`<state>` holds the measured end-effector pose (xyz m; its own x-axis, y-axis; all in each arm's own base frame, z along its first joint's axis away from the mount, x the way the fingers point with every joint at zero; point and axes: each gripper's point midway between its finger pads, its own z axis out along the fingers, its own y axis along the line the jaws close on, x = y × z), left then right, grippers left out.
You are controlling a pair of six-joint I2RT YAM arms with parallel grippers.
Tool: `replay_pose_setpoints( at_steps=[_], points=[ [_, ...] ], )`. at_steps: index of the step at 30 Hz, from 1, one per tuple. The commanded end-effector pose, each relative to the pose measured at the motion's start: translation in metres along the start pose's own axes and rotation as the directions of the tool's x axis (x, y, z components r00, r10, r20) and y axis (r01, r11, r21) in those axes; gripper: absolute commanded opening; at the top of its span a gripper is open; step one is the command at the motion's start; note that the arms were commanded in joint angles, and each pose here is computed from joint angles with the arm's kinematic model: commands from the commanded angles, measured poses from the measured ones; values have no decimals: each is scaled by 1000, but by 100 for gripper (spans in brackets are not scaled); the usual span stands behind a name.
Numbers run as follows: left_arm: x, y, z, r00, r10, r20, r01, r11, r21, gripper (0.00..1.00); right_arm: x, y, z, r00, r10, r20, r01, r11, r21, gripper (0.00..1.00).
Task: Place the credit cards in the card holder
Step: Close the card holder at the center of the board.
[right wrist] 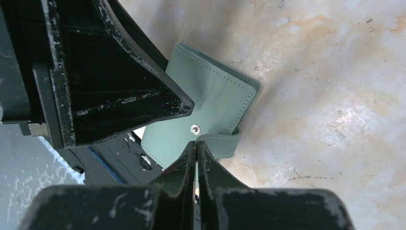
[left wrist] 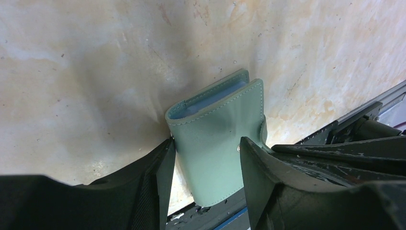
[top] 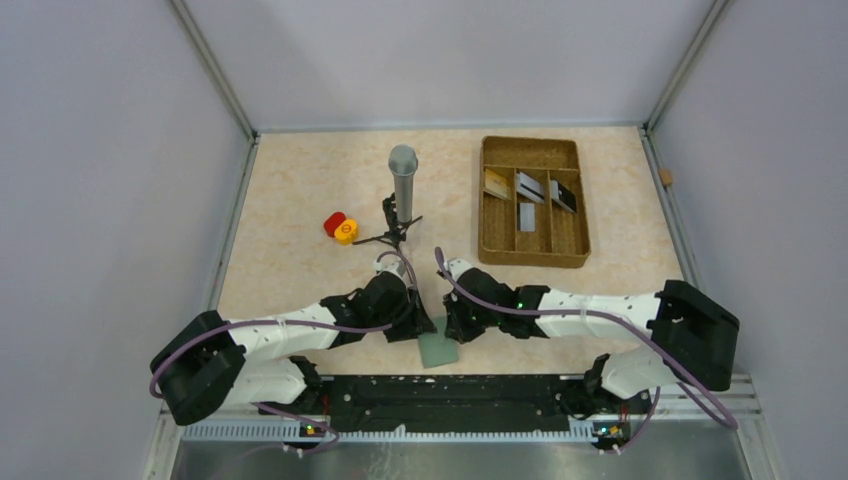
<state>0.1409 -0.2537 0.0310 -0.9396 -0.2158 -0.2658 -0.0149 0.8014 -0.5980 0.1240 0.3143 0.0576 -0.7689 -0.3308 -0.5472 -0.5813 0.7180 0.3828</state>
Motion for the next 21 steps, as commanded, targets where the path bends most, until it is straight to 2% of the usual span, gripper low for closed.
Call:
replay_pose_setpoints(
  at_steps=[1,4,9,21],
  points=[
    [13,50,2,1000,16,-26,-21,981,-191,57,-6,19,6,1000,10,27,-8,997,-79,0],
    [13,50,2,1000,18,-26,-22,982,-190,54,-6,19,9,1000,10,29,-8,997,-83,0],
    [15,53,4,999,18,-33,-25,979,-200,32,-5,18,15,999,15,32,-12,996,-86,0],
    [13,60,6,999,27,-19,-30,973,-230,29,1,16,21,1000,16,20,-14,997,-82,0]
  ],
)
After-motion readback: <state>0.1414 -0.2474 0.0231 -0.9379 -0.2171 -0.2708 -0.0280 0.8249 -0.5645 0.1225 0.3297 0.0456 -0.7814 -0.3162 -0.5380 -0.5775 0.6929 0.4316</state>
